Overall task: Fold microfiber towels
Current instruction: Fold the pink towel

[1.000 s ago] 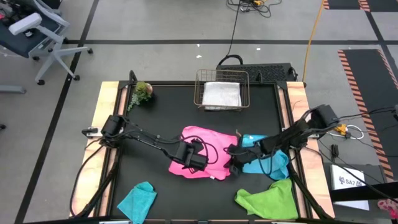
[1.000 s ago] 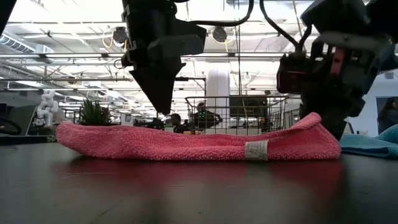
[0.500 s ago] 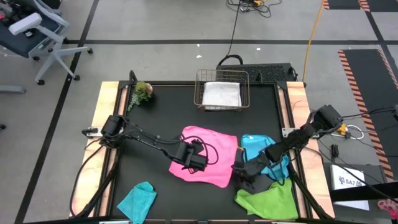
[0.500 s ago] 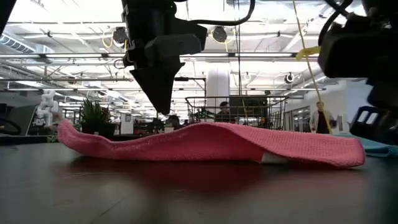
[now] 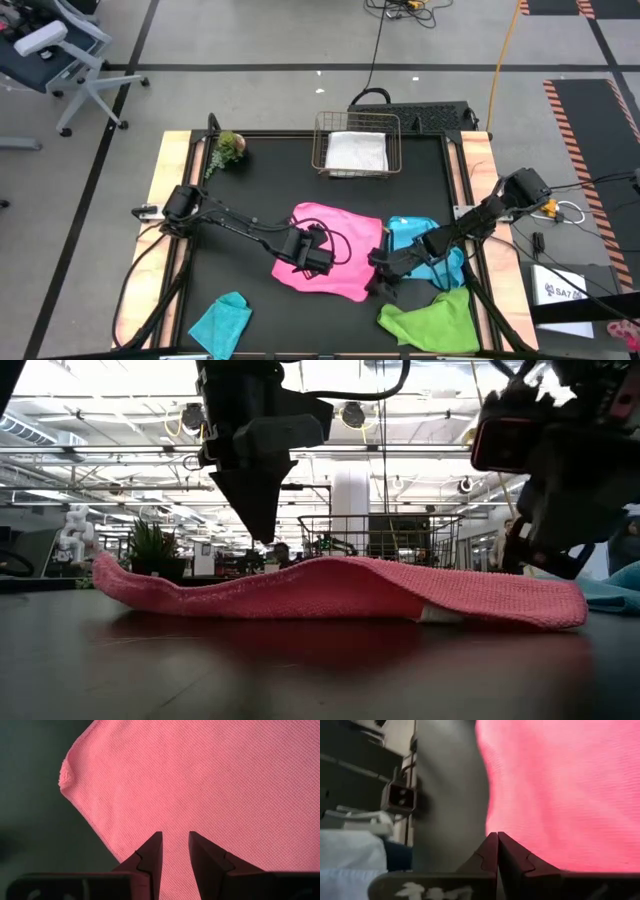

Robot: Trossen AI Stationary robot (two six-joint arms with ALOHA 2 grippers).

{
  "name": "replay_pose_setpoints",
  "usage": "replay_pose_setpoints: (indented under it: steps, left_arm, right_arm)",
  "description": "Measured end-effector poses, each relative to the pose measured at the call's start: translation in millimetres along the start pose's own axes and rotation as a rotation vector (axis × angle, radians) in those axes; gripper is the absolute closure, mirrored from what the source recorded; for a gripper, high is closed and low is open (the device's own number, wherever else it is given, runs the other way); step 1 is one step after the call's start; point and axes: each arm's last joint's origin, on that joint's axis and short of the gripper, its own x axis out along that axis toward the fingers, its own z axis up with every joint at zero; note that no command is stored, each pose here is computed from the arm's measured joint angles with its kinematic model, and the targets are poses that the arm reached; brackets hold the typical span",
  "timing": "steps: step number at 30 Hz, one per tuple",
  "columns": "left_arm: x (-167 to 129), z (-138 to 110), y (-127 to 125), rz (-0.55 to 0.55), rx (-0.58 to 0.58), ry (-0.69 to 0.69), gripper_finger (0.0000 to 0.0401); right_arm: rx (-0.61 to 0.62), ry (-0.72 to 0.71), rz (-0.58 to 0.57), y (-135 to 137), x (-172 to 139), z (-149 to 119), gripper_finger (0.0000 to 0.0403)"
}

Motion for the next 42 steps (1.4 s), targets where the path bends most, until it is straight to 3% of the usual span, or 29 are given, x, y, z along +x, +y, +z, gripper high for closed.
replay_pose_setpoints:
  steps: [6,12,21,33,42]
  left_arm:
    - [1,2,2,0.005,-0.008,0.000,0.0304]
    - [3,6,7,0.010,0.000,0.002,0.0304]
    - [4,7,8,0.011,0.048,0.004,0.0304]
    - [2,3,5,0.000,0.094,0.019,0.0304]
    - [2,3,4,-0.001,0.107,0.019,0.0304]
  right_arm:
    - [-0.012,0.021,-0.004,6,1,0,0.0403]
    - [-0.067,0.030,-0.095,16,5,8,0.0403]
    - [-0.156,0.084,-0.187,41,35,20,0.0403]
    - [-0.129,0.117,-0.211,35,55,9,0.0403]
    - [-0.065,0.260,-0.159,55,53,-26,0.0403]
